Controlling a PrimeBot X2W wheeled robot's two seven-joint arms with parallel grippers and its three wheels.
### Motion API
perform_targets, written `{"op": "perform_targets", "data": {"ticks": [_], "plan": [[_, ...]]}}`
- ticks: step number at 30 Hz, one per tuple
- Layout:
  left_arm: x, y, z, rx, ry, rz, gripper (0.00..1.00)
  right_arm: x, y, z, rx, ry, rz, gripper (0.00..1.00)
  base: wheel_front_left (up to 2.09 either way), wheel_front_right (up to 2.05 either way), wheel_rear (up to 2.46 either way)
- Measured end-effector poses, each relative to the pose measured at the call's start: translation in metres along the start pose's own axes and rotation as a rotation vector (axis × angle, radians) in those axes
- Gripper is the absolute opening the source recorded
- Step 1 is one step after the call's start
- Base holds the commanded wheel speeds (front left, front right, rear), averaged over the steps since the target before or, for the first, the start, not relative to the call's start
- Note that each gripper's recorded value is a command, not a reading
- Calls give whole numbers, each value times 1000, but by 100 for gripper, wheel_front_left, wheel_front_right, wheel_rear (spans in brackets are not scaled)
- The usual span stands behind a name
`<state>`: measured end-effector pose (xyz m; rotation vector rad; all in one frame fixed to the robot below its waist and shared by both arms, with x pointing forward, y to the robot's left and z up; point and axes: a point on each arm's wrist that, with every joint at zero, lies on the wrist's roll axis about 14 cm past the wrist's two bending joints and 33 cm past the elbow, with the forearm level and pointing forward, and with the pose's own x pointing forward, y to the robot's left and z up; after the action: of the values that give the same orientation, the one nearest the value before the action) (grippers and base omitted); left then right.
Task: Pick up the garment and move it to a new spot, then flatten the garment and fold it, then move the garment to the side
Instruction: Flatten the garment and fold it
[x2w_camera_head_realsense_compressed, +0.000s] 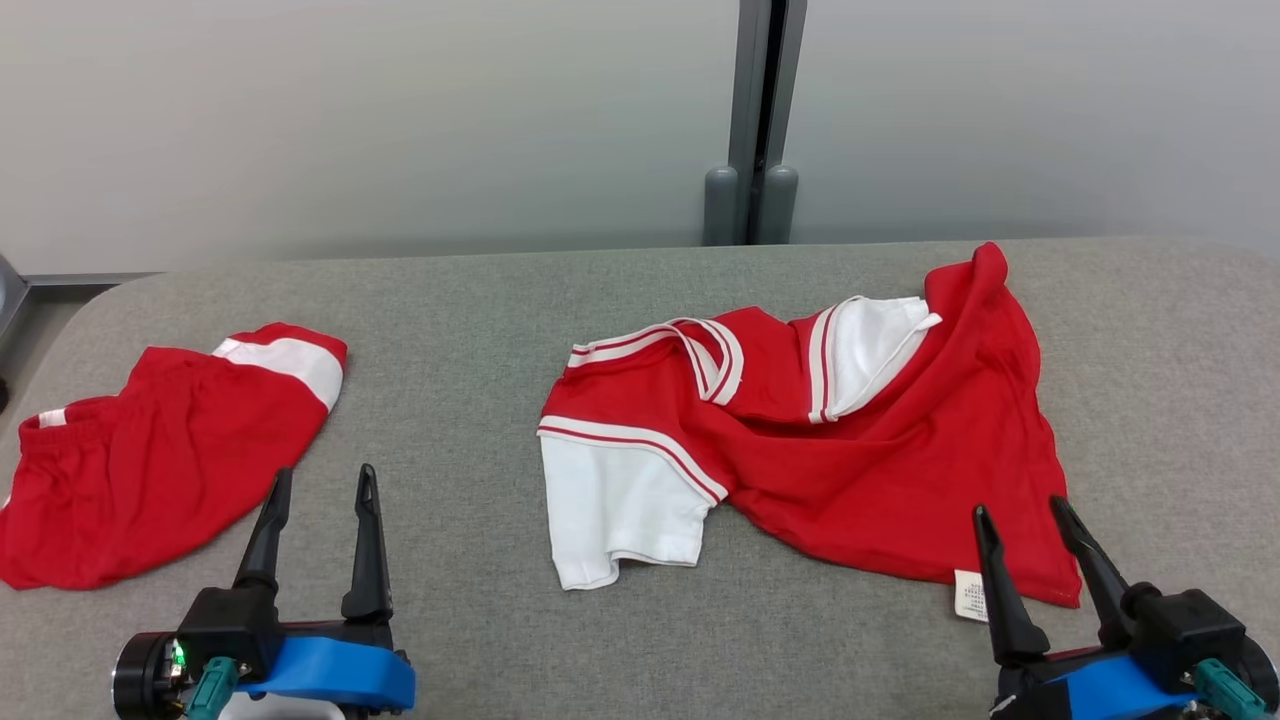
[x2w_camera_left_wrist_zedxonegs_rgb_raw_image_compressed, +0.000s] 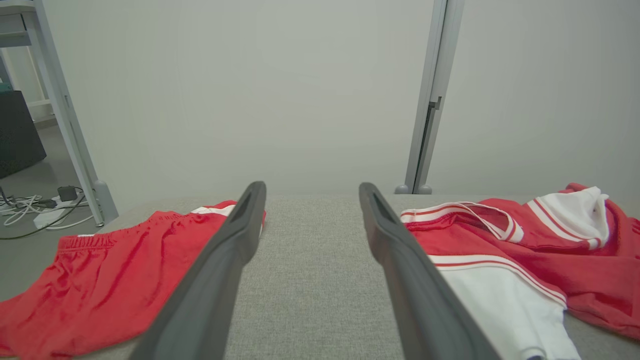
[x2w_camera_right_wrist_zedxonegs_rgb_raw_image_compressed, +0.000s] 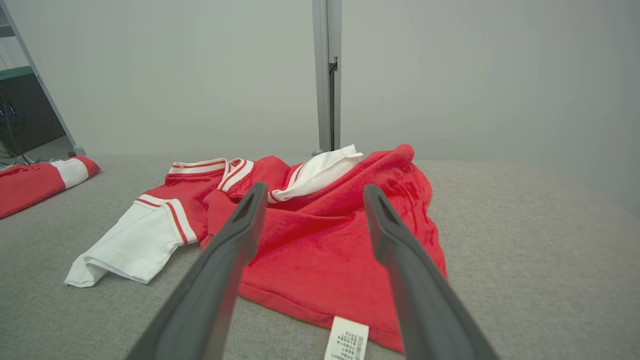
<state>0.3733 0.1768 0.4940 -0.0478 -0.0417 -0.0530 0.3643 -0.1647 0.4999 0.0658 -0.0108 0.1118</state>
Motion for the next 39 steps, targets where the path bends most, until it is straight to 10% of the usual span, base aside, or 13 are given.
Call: {"op": "perform_targets", "data": {"ticks": [17,37,39], "plan": [[28,-62,-61,-44,186,-198,100,9,-67,-63,-34,194,-190,100,0,0,0],[-4,-112,-150,-92,515,-361,100,15,-67,-133,65,399,-218,100,0,0,0],[-5,-113,-152,-105,527,-360,100,17,-65,-131,82,386,-215,2,0,0,0]]}}
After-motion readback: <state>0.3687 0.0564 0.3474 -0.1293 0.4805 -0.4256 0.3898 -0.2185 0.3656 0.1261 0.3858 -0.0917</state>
